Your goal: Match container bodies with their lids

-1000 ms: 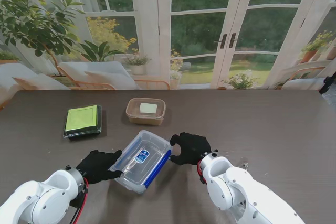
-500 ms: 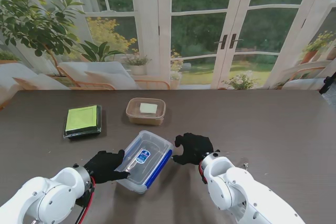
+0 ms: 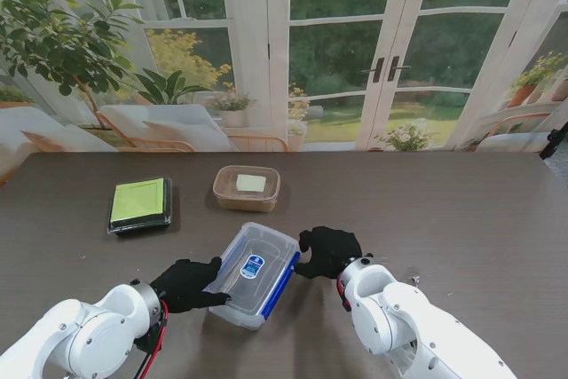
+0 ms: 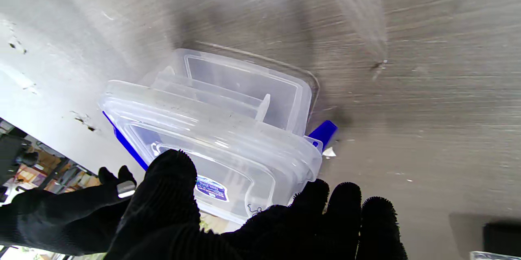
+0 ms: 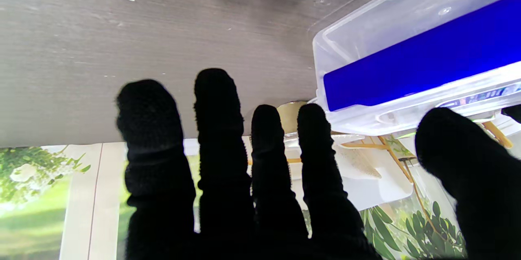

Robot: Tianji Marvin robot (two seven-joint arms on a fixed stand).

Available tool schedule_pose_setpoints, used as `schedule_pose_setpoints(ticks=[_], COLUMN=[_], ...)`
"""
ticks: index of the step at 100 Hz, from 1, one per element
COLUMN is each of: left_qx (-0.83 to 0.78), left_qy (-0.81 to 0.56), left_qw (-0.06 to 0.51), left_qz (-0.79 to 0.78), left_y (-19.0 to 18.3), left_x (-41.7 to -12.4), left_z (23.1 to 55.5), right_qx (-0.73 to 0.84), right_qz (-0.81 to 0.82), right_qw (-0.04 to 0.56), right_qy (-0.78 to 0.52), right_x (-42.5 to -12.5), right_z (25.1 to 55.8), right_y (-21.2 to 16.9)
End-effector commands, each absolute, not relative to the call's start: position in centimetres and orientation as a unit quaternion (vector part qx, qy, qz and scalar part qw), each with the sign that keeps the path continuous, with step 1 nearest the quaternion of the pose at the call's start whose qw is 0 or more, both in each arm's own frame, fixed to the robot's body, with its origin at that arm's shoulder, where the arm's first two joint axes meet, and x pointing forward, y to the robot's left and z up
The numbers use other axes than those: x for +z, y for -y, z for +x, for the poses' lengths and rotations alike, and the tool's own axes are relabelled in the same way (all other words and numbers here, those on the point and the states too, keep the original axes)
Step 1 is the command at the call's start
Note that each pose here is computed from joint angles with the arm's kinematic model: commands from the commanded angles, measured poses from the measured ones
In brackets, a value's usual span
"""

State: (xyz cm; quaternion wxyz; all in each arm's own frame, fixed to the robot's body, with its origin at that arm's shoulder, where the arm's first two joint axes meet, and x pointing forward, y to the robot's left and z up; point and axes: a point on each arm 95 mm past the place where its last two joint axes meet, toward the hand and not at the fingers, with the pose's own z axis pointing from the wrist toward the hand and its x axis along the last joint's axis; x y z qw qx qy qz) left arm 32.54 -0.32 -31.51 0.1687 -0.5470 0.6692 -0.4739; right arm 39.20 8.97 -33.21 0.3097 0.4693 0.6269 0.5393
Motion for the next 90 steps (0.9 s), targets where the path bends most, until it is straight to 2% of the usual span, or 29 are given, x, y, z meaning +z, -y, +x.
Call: schedule_pose_setpoints(ticks=[1,29,90], left_qx=[-0.467,-0.462,-0.483], left_qy=[-0.682,-0.690,-0.692], left_qw=[0.141,0.135,0.113], left_qz=[-0.545,-0.541,-0.525], left_y=[1.6,2.1,3.8], left_x=[-31.9,-31.6,-31.2], left_z=[31.7,31.8,33.0], right_qx=[0.535,0.516,0.515], right_qz=[0.473,0.479,0.500], right_qw=[0.307,0.325,0.293], right_qy=[-0.629,-0.631,-0.632], right_x=[-33.3,-33.0,-33.5], right_z=[39.0,38.8,38.9], right_y=[-9.0,-8.6,-9.2])
